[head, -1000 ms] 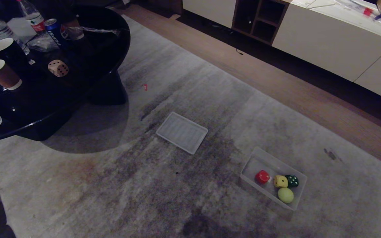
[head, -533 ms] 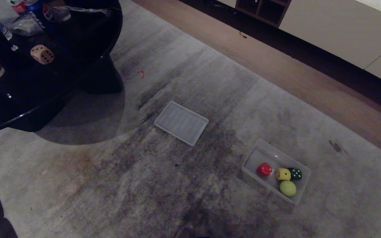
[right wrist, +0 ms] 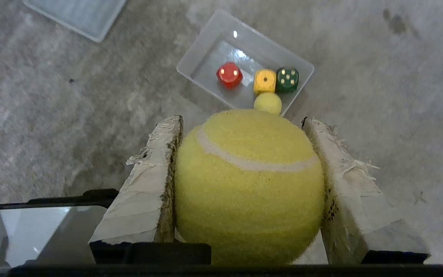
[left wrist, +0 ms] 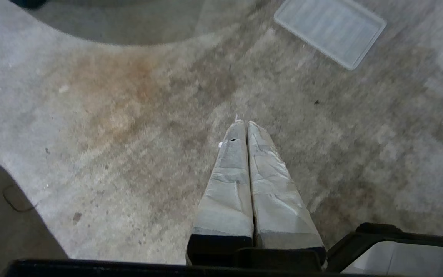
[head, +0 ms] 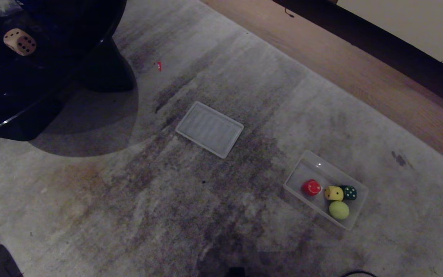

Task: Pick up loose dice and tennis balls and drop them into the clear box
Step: Put the ball in the box

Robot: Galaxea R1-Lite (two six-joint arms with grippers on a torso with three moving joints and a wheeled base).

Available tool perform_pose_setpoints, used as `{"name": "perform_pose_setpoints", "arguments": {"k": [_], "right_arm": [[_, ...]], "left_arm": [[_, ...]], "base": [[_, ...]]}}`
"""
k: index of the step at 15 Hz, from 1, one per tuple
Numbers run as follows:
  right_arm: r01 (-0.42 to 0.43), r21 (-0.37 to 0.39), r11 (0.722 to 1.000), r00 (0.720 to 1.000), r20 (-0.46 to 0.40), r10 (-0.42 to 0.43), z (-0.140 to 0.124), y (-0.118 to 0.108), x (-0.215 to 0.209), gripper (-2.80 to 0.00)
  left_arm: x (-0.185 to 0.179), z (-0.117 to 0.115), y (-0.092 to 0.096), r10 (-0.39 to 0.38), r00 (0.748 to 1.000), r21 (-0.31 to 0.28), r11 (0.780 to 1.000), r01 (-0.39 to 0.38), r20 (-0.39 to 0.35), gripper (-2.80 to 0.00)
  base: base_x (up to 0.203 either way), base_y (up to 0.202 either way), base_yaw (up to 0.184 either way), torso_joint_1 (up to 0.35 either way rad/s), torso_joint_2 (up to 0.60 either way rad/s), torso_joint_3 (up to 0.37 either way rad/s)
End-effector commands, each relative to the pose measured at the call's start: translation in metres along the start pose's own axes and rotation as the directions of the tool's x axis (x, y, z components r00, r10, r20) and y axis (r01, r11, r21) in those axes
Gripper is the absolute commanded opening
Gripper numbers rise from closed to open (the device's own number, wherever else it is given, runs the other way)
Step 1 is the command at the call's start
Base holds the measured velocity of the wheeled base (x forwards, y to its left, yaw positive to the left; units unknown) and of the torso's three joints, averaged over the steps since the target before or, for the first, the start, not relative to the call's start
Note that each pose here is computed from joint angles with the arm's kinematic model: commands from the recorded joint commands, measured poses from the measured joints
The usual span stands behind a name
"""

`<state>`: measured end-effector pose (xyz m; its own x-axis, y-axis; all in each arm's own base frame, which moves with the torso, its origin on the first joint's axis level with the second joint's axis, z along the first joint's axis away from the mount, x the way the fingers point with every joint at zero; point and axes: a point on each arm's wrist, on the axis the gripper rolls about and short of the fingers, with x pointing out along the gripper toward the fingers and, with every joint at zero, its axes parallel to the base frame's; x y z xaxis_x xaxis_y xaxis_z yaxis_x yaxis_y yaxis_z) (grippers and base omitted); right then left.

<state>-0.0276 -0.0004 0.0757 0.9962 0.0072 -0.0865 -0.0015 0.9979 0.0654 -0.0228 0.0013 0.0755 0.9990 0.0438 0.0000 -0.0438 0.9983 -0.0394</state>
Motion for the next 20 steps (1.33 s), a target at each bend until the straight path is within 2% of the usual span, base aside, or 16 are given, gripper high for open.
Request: {"name": "perform_pose_setpoints", "arguments": {"k": [1,20], "right_arm": [[0.0,0.0,1.0,1.0,-0.002,0.0,-0.0001,0.0,0.0001,-2.8],[0.0,0.0,1.0,1.0,-0.002,0.0,-0.0001,0.0,0.0001,-2.8]], "left_arm": [[0.0002,-0.0004,0.0,0.001,1.0,-0.001,1.0,-0.001,-0.003,-2.8],[0.0002,-0.0004,0.0,0.001,1.0,-0.002,1.0,-0.001,-0.003,-2.8]], "base": [[0.0,0.0,0.0,0.004,0.0,-0.198],[0.0,0.0,0.0,0.002,0.0,-0.199]]}}
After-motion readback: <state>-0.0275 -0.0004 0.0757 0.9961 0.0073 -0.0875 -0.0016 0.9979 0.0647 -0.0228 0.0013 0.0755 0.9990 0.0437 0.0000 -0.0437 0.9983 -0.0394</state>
